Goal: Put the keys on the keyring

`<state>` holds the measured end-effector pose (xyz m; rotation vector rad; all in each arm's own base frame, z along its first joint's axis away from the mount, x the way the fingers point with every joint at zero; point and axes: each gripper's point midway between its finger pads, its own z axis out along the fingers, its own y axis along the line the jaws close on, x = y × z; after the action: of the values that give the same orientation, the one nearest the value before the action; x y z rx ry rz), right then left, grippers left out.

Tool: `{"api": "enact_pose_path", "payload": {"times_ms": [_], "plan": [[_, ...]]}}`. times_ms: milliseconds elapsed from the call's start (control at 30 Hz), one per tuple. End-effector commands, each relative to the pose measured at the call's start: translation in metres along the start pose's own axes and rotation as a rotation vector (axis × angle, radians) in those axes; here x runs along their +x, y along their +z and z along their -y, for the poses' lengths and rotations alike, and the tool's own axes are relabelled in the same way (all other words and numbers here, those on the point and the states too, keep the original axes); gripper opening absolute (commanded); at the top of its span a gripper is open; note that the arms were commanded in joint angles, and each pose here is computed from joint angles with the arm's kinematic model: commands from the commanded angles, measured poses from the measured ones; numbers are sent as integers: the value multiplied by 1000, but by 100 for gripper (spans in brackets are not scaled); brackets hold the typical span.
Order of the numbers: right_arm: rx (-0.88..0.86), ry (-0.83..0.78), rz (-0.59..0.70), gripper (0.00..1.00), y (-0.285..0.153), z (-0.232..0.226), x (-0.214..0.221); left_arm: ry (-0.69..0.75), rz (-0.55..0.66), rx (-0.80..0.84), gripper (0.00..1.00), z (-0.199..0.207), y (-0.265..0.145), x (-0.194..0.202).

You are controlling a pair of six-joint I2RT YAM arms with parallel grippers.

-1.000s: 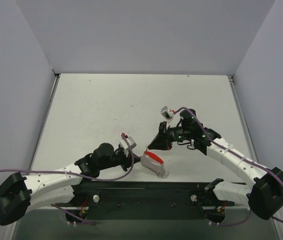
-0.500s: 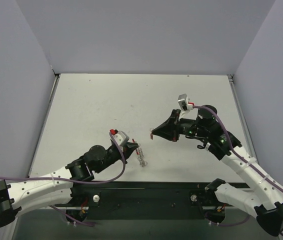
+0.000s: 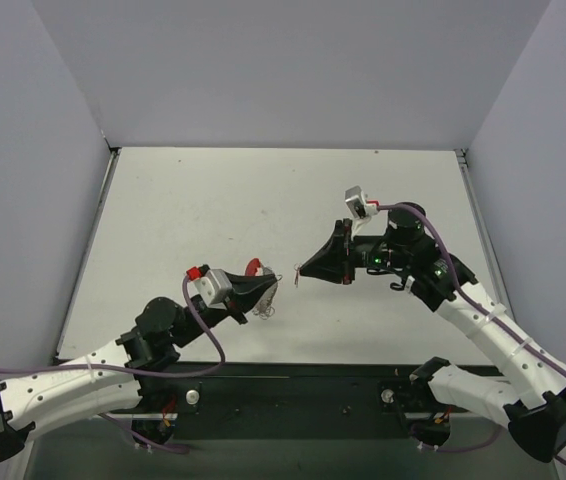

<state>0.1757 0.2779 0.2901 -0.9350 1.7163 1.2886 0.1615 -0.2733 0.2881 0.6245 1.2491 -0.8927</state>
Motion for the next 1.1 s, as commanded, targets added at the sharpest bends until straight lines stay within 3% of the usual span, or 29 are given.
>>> {"api": "enact_pose_path", "payload": {"times_ms": [0, 333, 833, 1067], "plan": [[-145, -92, 29, 0, -2, -30, -23, 28, 152, 83, 0, 15, -1, -42], [-272, -84, 27, 0, -2, -52, -28, 29, 194, 140, 0, 26, 0, -58], [-30, -145, -127, 0, 10, -24, 2, 20, 167, 135, 0, 26, 6, -67], [20, -161, -121, 0, 9, -19, -3, 25, 138, 149, 0, 29, 8, -63]]}}
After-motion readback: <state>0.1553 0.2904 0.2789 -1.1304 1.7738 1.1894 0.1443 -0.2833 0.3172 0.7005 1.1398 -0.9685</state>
